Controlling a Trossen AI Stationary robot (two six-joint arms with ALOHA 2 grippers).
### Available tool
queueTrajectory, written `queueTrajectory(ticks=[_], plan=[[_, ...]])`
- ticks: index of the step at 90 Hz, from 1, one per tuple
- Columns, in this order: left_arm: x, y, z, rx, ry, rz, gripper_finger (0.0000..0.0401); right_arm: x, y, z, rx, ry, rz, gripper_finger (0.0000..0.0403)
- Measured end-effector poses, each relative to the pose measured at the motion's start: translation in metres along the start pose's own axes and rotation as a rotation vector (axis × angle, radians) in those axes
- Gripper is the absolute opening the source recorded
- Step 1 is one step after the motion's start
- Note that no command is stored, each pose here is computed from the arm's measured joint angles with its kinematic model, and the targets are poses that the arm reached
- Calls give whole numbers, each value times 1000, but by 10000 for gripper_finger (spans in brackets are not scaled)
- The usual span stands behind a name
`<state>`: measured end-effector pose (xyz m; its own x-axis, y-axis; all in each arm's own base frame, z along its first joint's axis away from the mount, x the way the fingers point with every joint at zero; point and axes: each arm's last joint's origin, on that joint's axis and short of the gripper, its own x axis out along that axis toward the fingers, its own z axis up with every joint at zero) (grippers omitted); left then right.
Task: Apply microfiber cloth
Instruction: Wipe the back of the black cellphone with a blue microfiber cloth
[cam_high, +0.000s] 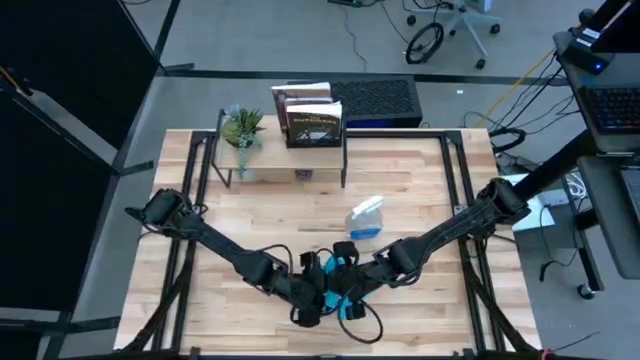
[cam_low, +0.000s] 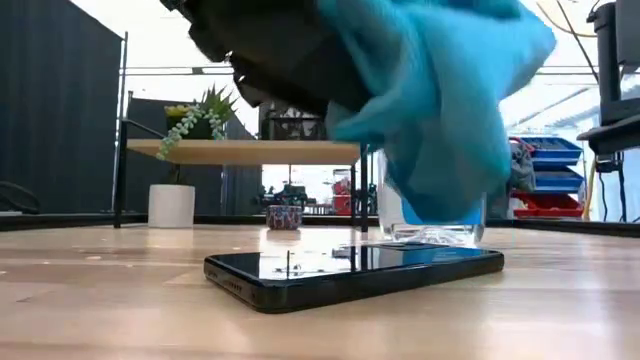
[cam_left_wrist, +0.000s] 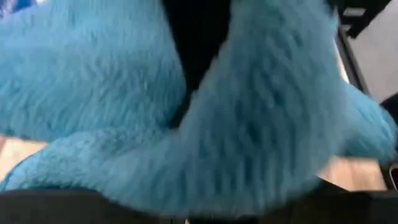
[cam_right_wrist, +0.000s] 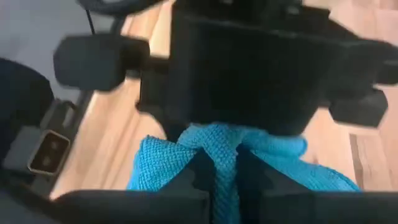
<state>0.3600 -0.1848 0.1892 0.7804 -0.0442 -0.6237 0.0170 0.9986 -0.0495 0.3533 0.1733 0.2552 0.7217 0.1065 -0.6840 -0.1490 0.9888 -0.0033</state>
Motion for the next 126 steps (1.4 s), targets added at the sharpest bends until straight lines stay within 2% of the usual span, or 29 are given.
queueTrajectory(ticks=[22,33,51,64,83,98,107,118,126], plan=[[-2,-2,10,37,-56,30,125,-1,1,3,16,-30,14,16],[-4,-3,12,53,-75,61,125,-1,-1,2,28,-16,8,32],[-5,-3,12,55,-89,86,125,-5,-4,0,26,35,61,119],[-5,-3,14,55,-102,94,125,-15,-6,-7,13,131,54,186],[-6,-3,18,44,-125,90,125,-30,-13,-16,30,238,14,246],[-7,-3,20,49,-149,83,125,-9,-9,-26,51,301,-8,252],[-6,-3,20,50,-144,81,125,9,-4,-29,37,285,4,246],[-6,-3,19,55,-137,79,125,24,2,-28,20,226,17,230],[-6,-4,17,61,-118,75,125,29,3,-28,1,213,19,204]])
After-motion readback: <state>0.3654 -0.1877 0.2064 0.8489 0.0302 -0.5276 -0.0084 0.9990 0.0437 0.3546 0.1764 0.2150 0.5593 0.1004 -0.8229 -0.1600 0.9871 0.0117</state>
